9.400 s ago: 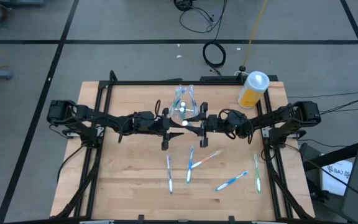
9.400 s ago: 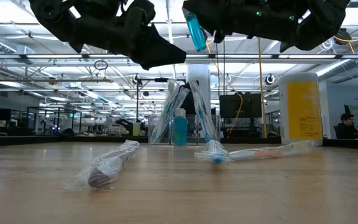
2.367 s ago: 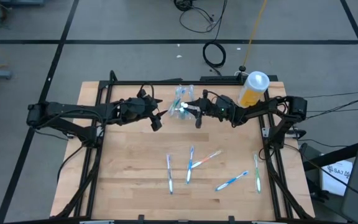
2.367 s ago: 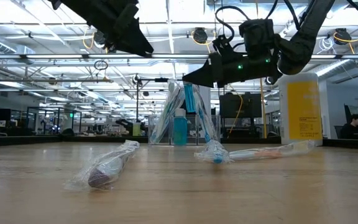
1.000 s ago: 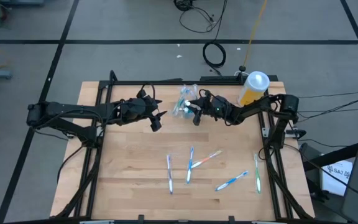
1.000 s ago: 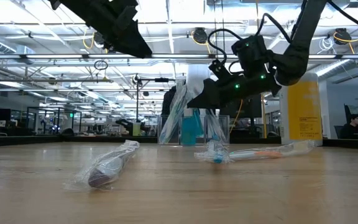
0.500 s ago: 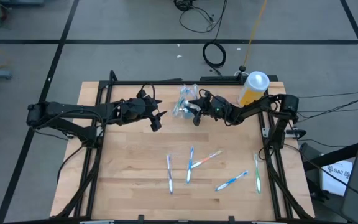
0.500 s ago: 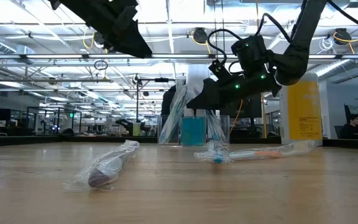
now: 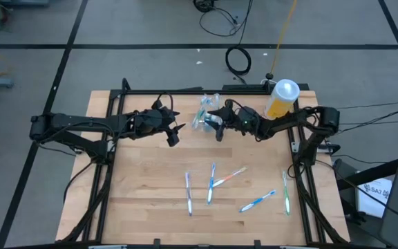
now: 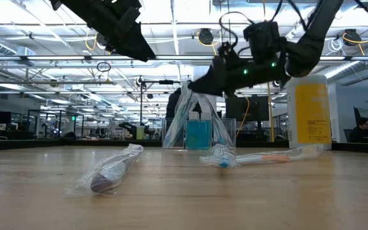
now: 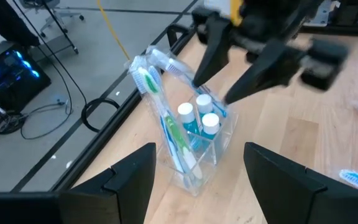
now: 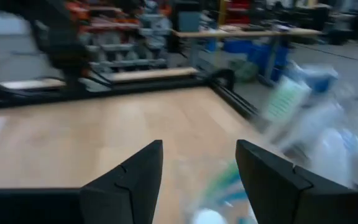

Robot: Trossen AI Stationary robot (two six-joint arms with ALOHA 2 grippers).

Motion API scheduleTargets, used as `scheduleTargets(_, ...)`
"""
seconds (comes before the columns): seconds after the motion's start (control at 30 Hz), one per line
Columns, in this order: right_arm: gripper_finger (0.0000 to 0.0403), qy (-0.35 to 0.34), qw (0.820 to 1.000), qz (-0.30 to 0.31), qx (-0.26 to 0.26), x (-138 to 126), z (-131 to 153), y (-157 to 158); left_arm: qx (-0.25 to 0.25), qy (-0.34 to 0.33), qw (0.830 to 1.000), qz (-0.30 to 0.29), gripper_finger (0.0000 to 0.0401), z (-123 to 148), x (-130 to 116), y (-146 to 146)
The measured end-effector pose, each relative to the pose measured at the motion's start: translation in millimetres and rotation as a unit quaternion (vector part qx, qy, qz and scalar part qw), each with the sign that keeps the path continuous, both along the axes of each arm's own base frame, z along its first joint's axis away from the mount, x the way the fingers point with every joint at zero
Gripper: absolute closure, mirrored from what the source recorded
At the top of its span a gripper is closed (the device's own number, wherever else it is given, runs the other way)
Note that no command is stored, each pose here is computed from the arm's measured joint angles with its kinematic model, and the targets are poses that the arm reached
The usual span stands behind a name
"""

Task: Pick & Place toothbrushing station
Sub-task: Put the orange toothbrush into the transparent organizer

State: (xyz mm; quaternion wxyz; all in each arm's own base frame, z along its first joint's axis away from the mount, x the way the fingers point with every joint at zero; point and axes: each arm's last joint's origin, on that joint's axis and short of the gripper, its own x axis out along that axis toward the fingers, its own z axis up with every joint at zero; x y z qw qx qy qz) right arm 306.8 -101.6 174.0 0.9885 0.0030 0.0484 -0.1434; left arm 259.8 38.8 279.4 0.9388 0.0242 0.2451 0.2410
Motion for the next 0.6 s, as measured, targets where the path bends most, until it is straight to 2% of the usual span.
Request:
scheduleTargets(0.2,0.0204,-0.025,0.998,0.05,-0.001,-5,32,28,-0.003,0.005,1.0,0.001,0.015,-1,-1,0)
scheduleTargets(0.5,0.0204,0.052,0.991,0.1,-0.078,13,74,98,-0.002,0.002,1.0,0.001,0.015,-1,0,0)
scheduleTargets(0.6,0.0204,0.072,0.987,0.129,-0.07,18,82,117,0.0,0.004,1.0,0.0,0.015,-1,0,0)
